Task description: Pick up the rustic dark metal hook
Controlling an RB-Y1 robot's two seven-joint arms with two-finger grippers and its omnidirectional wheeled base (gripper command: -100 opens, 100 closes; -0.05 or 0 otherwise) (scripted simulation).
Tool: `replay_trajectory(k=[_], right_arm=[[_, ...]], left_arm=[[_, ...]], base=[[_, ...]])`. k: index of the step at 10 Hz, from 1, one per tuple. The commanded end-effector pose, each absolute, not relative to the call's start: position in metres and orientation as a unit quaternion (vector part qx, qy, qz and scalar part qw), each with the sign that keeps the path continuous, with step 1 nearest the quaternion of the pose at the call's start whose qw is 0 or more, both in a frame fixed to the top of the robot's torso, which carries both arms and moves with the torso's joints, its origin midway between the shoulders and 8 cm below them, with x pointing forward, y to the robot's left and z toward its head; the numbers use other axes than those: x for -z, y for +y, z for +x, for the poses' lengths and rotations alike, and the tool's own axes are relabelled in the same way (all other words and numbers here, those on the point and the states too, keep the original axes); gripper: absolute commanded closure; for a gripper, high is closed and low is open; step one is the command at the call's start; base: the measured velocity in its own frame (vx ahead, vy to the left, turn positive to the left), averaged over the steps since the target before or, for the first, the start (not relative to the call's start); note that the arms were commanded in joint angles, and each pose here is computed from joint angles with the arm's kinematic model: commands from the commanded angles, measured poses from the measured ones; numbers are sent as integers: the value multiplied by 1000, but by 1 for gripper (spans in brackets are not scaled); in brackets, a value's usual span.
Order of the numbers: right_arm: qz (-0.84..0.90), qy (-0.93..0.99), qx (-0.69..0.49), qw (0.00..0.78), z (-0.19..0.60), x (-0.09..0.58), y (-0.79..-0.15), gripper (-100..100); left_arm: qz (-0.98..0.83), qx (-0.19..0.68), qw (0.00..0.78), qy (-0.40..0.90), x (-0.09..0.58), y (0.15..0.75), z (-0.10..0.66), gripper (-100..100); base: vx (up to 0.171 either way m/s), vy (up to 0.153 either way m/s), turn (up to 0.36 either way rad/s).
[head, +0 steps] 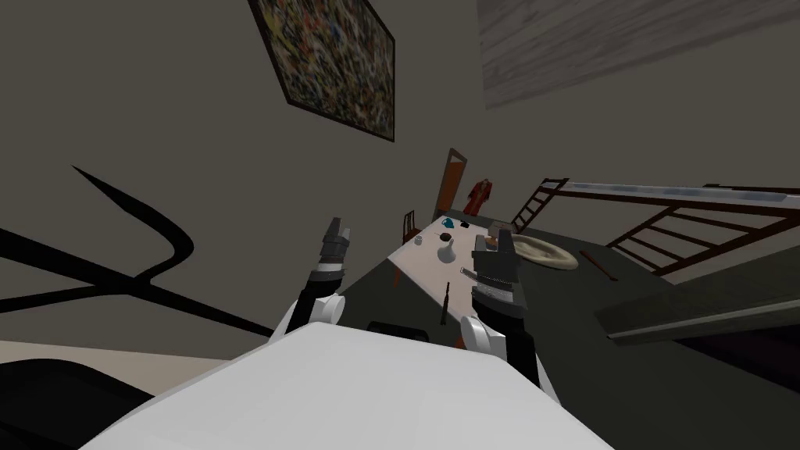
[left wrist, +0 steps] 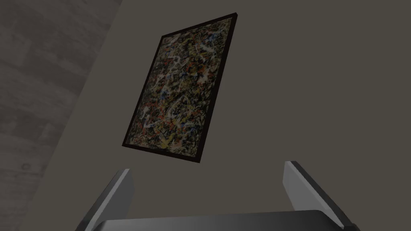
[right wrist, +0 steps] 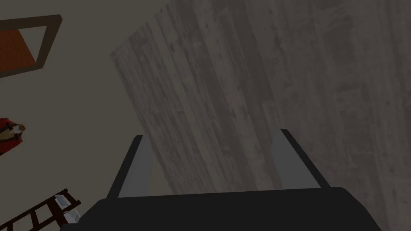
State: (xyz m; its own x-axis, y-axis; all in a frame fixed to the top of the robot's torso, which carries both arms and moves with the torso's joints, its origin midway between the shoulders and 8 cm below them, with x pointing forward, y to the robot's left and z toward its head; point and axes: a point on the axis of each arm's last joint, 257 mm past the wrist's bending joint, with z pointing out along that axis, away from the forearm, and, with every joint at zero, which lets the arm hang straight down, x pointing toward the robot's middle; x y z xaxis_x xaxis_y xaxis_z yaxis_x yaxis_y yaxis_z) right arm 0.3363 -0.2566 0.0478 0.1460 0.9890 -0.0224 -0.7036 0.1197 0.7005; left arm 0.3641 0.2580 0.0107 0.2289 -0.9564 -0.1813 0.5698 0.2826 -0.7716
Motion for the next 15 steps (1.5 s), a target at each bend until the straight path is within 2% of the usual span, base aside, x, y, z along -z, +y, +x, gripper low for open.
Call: replay_trajectory(k=[1, 8, 15], right_arm=[[268, 270, -599, 705, 335, -46, -252, -100], [183, 390, -539, 724, 327, -8, -226, -100], [89, 552, -426, 711, 319, 90, -211, -100]], left_arm=[[-290, 524, 728, 333, -11, 258, 364, 0], [-290, 524, 728, 333, -11, 258, 364, 0], [-290, 524, 728, 333, -11, 258, 364, 0]], base=[[-4, -18, 45], [-23, -88, 143], [-52, -107, 273]])
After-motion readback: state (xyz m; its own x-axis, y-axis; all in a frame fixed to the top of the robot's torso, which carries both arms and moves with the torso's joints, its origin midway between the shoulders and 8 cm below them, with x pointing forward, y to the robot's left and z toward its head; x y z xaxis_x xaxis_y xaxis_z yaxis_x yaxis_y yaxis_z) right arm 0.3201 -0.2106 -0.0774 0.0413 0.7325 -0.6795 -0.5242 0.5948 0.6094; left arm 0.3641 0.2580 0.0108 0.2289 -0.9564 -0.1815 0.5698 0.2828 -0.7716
